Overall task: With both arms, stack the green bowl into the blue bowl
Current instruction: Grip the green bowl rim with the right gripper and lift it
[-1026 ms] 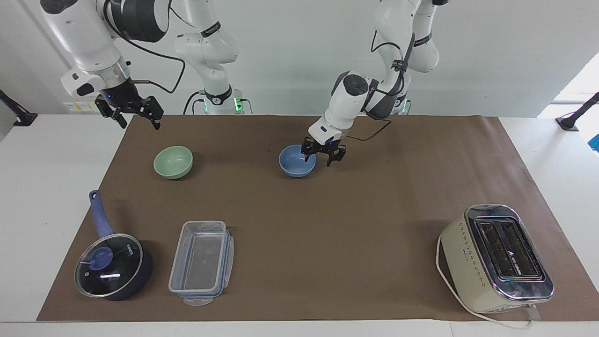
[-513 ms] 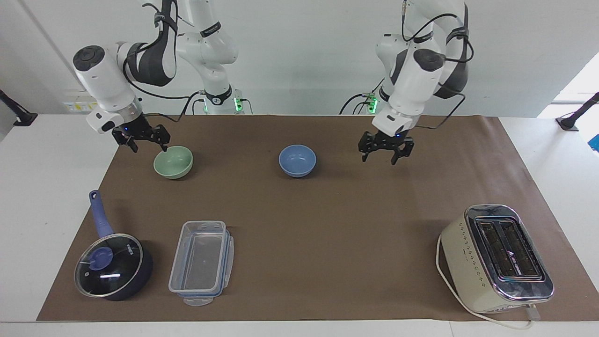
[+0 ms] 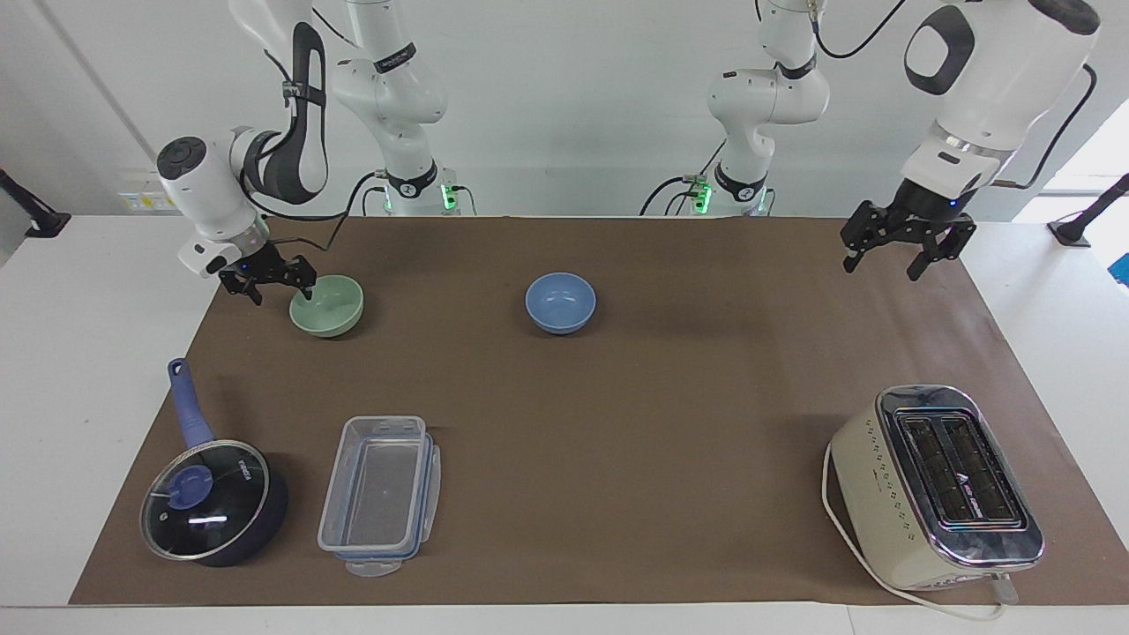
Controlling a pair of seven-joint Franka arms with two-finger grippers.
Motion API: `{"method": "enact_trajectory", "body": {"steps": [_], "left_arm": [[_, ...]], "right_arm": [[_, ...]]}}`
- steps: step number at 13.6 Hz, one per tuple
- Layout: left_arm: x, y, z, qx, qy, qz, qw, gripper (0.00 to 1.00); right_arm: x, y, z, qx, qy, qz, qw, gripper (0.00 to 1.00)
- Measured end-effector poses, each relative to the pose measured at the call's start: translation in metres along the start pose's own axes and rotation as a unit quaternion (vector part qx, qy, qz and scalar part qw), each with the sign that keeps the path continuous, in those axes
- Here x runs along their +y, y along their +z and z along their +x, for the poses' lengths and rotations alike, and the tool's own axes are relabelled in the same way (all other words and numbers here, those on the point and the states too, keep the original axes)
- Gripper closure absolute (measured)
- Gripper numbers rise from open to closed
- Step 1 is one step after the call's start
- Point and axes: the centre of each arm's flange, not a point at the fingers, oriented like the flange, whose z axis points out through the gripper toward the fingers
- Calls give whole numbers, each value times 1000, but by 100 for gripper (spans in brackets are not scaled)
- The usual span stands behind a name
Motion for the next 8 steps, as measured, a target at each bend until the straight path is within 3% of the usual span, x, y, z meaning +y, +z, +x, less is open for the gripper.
{"method": "enact_trajectory", "body": {"steps": [2, 3, 4, 8], "left_arm": [[-5, -19, 1, -16, 11, 21, 1000, 0], [-4, -22, 3, -23, 13, 21, 999, 0], [-2, -22, 7, -28, 14, 21, 999, 0], [3, -19, 17, -40, 20, 19, 999, 0]], "right_arm": [[-1, 5, 0, 3, 15, 17, 1000, 7], [-2, 5, 1, 4, 17, 19, 1000, 16], [-2, 6, 1, 4, 18, 21, 1000, 33], [0, 6, 4, 8, 14, 20, 1000, 81]]}}
